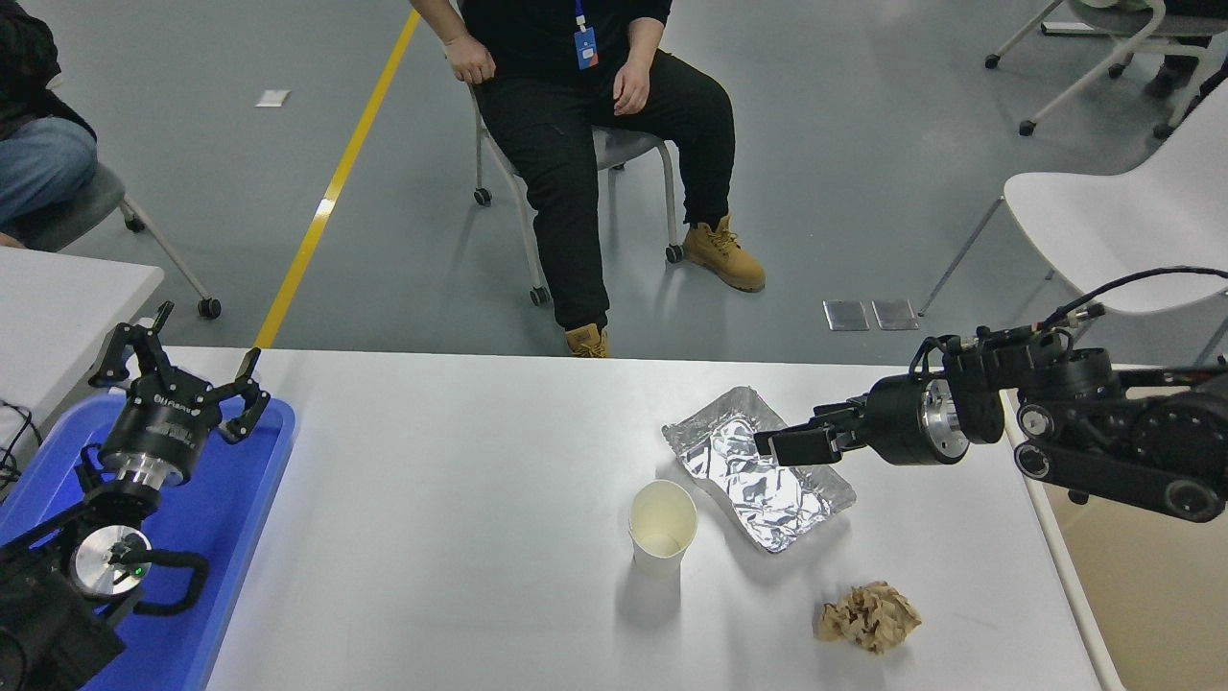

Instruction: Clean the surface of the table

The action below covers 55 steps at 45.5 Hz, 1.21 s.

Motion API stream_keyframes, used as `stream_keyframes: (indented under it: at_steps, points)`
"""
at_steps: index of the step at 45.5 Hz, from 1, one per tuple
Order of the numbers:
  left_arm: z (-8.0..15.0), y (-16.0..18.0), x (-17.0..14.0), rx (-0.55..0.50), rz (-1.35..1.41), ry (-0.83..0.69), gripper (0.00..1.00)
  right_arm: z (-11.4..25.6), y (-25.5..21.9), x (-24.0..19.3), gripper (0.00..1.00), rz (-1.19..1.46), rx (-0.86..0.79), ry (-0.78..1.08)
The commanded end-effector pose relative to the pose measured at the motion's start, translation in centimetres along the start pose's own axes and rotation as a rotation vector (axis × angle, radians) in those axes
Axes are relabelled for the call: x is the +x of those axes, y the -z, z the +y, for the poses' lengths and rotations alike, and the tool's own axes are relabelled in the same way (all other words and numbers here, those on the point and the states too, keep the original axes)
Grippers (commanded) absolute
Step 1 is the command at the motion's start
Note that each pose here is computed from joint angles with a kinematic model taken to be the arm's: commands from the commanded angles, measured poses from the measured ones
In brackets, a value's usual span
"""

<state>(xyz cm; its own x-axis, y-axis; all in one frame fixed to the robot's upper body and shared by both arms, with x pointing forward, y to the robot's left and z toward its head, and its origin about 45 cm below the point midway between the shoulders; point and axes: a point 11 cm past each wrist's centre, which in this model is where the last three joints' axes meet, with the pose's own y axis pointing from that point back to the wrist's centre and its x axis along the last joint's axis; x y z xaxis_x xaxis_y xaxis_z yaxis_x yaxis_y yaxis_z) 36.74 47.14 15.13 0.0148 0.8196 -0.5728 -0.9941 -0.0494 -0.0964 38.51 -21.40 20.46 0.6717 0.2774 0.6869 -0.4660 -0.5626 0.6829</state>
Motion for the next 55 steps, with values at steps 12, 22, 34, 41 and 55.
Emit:
stream_keyframes:
  at_steps: [12,22,34,41,55]
  points:
    - [0.0,0.0,0.0,-0.001,0.002,0.000,1.00,-5.1,3.2,-2.2,0.98,0.042,0.024,0.069]
    - [0.0,0.0,0.0,-0.001,0.000,0.000,1.00,-6.7,6.2,-2.5,0.98,0.056,0.093,0.087]
    - [0.0,0.1,0.0,0.000,0.001,0.001,1.00,-8.3,9.0,-2.5,0.98,0.106,0.146,0.108]
    - [0.0,0.0,0.0,-0.001,0.000,0.000,1.00,-9.0,8.6,-3.0,0.98,0.125,0.126,0.121]
    - [0.0,0.0,0.0,0.000,0.000,0.000,1.00,-8.8,7.5,-2.8,0.90,0.132,0.111,0.100]
